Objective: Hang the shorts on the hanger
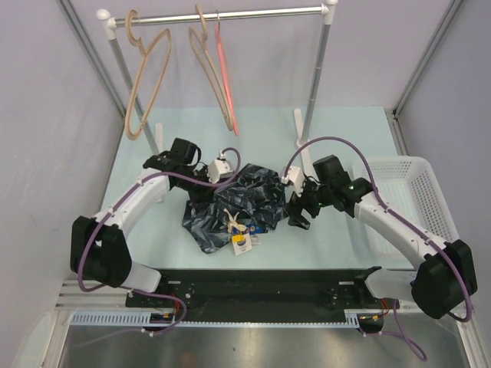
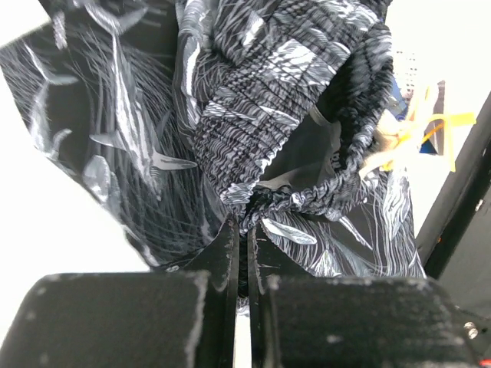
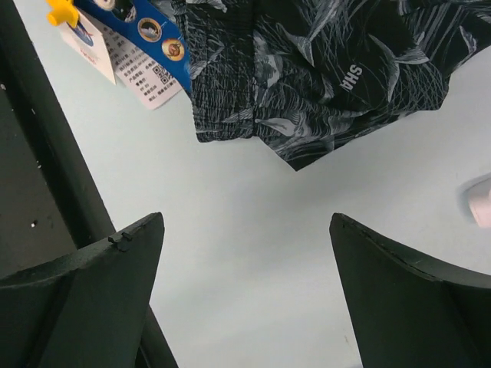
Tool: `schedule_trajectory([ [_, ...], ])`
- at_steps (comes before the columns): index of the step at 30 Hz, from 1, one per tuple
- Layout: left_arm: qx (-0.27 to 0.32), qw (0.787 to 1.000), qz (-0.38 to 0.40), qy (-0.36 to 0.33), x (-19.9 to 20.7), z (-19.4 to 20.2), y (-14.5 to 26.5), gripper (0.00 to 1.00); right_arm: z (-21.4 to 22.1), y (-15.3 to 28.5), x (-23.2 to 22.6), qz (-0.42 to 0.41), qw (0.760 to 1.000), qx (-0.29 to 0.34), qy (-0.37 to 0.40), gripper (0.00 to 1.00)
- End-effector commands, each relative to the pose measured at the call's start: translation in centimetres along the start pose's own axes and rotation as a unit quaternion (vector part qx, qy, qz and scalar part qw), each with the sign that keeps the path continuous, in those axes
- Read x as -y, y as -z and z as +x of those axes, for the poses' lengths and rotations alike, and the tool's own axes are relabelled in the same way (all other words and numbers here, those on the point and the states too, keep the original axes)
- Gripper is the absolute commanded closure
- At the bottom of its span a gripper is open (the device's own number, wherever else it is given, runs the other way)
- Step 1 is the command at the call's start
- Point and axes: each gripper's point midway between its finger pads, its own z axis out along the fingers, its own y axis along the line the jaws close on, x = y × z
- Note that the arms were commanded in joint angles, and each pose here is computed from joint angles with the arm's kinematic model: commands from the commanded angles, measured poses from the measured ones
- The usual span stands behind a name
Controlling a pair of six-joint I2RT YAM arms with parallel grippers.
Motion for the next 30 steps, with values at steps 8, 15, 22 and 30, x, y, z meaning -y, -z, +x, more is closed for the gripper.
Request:
schedule_trajectory([
  [8,0.023,0.995,0.021,0.091,0.6,1.6,-1.8,1.00,-1.0,-2.5,-1.1,0.034,0.986,0.021,0.163,0.10],
  [15,0.022,0.992,0.014,0.122,-0.7,2.7,-2.1,1.00,-1.7,-5.8,-5.0,0.036,0.954,0.029,0.297,0.09],
  [22,0.021,0.992,0.012,0.125,-0.7,3.2,-2.0,0.99,-0.2,-11.1,-2.2,0.091,0.944,-0.023,0.317,0.09],
  [30,0.020,0.991,0.010,0.130,-1.0,4.2,-1.7,0.99,1.6,-12.8,2.6,0.190,0.934,-0.072,0.293,0.26],
])
